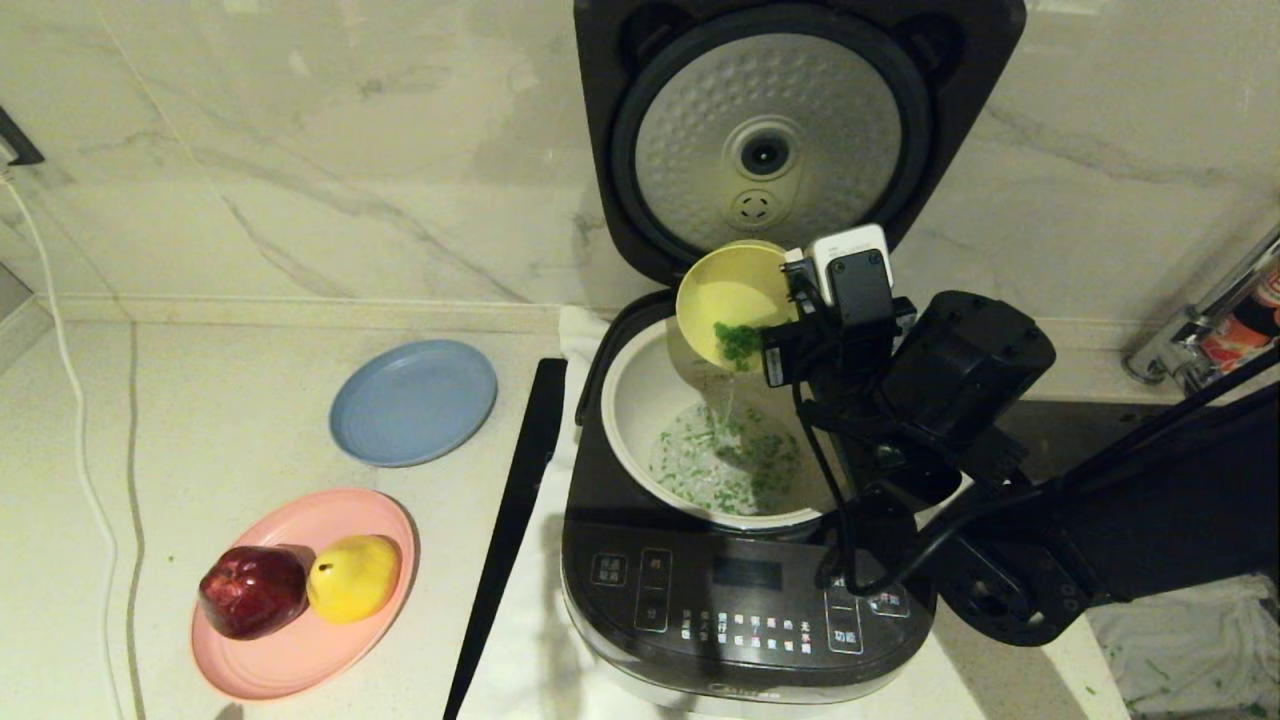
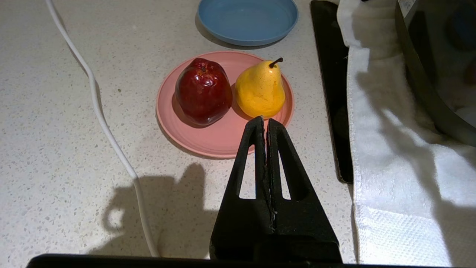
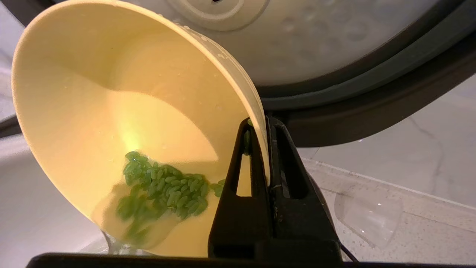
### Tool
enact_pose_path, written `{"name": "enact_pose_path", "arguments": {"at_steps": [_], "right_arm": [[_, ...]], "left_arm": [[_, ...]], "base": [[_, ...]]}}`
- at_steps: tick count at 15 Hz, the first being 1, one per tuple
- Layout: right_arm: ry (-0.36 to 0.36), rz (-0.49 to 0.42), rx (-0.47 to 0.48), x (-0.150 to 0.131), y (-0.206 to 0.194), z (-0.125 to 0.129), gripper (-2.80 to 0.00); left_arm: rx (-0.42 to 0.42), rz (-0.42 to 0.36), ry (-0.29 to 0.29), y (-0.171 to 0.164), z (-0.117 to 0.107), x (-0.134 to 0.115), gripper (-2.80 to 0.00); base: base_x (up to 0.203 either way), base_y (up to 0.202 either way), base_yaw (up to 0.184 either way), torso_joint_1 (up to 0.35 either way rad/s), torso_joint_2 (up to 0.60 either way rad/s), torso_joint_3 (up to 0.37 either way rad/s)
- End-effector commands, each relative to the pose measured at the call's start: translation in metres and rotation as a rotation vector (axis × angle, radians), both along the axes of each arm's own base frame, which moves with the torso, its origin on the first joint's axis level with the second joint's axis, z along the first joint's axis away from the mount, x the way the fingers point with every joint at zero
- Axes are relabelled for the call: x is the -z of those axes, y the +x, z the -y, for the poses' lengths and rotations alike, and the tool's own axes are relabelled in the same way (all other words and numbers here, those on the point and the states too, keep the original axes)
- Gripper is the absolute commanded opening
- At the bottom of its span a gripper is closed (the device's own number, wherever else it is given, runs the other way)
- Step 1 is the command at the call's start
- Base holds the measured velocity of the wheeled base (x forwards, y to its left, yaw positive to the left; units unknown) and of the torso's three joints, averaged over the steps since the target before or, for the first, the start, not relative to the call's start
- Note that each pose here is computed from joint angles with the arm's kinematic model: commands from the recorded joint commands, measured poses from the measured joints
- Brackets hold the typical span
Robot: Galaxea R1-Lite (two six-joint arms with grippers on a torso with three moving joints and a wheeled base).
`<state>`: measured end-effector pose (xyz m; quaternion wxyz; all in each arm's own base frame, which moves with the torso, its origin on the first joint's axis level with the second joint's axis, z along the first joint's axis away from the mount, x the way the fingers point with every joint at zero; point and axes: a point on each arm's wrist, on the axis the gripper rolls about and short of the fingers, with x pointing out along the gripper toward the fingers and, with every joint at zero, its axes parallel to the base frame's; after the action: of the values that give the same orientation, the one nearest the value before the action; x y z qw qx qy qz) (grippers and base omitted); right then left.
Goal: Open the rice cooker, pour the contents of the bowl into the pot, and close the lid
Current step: Pour the water from the bowl into the rice cooker
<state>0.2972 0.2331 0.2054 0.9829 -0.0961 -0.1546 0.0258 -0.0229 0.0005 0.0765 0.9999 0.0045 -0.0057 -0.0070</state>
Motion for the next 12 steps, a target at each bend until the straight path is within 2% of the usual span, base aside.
{"name": "enact_pose_path", "arguments": {"at_steps": [1,7,12], "right_arm": [[-0.005,0.012,0.013,0.004,0.000,-0.002,-2.80],[0.013,0.100,0.035,-0.006,-0.003,0.001,-2.80],[-0.001,0.096,0.040,0.006,0.002,-0.002,-2.80]], "left_arm": [[0.000,-0.002,0.000,0.000,0.000,0.001,-2.80],[0.000,-0.002,0.000,0.000,0.000,0.001,-2.80],[0.000,-0.002,0.000,0.000,0.000,0.001,-2.80]], "base": [[0.000,0.000,0.000,0.000,0.00,0.000],[0.000,0.000,0.000,0.000,0.00,0.000],[0.000,0.000,0.000,0.000,0.00,0.000]]}}
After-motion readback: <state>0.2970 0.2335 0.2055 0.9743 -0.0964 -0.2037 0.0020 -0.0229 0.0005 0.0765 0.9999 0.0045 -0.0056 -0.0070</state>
